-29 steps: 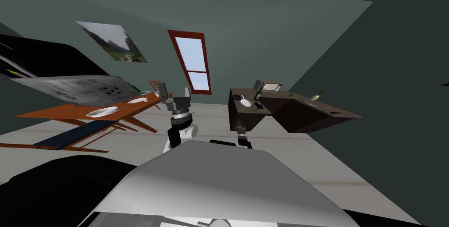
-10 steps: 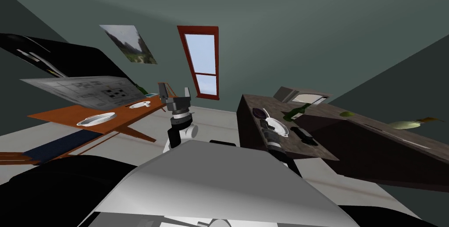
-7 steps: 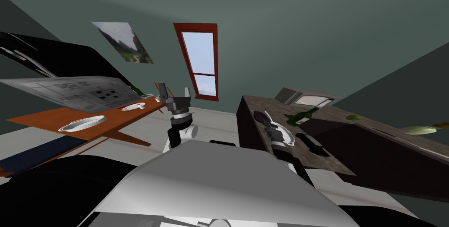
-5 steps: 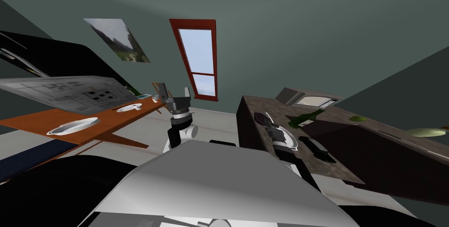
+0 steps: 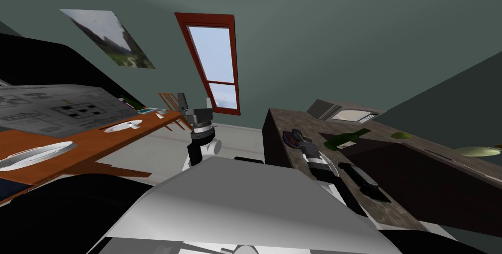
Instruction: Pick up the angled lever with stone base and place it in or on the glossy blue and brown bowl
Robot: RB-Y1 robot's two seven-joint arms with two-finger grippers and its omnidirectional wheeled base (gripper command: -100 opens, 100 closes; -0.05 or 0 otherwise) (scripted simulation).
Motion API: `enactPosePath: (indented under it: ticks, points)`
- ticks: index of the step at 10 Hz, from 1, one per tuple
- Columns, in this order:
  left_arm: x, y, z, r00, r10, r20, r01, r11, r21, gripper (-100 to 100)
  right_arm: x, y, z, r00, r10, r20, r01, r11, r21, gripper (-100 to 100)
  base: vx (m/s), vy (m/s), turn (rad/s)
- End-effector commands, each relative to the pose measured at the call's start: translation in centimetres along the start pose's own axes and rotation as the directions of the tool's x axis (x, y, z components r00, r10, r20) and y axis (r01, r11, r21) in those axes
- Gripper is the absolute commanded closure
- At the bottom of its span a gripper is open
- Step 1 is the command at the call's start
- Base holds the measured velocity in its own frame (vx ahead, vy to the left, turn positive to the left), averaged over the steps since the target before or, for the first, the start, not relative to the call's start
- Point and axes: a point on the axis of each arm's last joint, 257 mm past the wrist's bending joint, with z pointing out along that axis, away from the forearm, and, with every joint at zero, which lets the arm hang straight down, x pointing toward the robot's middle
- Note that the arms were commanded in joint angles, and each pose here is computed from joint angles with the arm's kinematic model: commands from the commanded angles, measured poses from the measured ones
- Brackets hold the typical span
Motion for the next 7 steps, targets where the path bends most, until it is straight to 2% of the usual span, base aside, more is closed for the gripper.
enactPosePath:
  ticks: [1,2,3,4,7]
  points:
    - [0.0,0.0,0.0,1.0,0.0,0.0,0.0,1.0,0.0,0,-1.3,-0.2,-0.5,0.999,0.001,0.035,-0.001,1.0,0.01,100,0.176,-0.145,-0.038]
    - [0.0,0.0,0.0,1.0,0.0,0.0,0.0,1.0,0.0,0,-2.9,-0.1,-1.2,0.998,0.012,0.069,-0.012,1.0,0.0,100,0.148,-0.142,-0.026]
    - [0.0,0.0,0.0,1.0,0.0,0.0,0.0,1.0,0.0,0,-1.9,-0.3,-0.8,0.999,0.006,0.046,-0.006,1.0,0.004,100,0.058,-0.06,0.003]
    - [0.0,0.0,0.0,1.0,0.0,0.0,0.0,1.0,0.0,0,-2.2,-0.2,-0.9,0.999,0.008,0.052,-0.008,1.0,0.003,-100,0.013,-0.013,0.004]
    - [0.0,0.0,0.0,1.0,0.0,0.0,0.0,1.0,0.0,0,-2.2,-0.2,-0.9,0.999,0.008,0.051,-0.008,1.0,0.003,-100,0.002,-0.002,0.0]
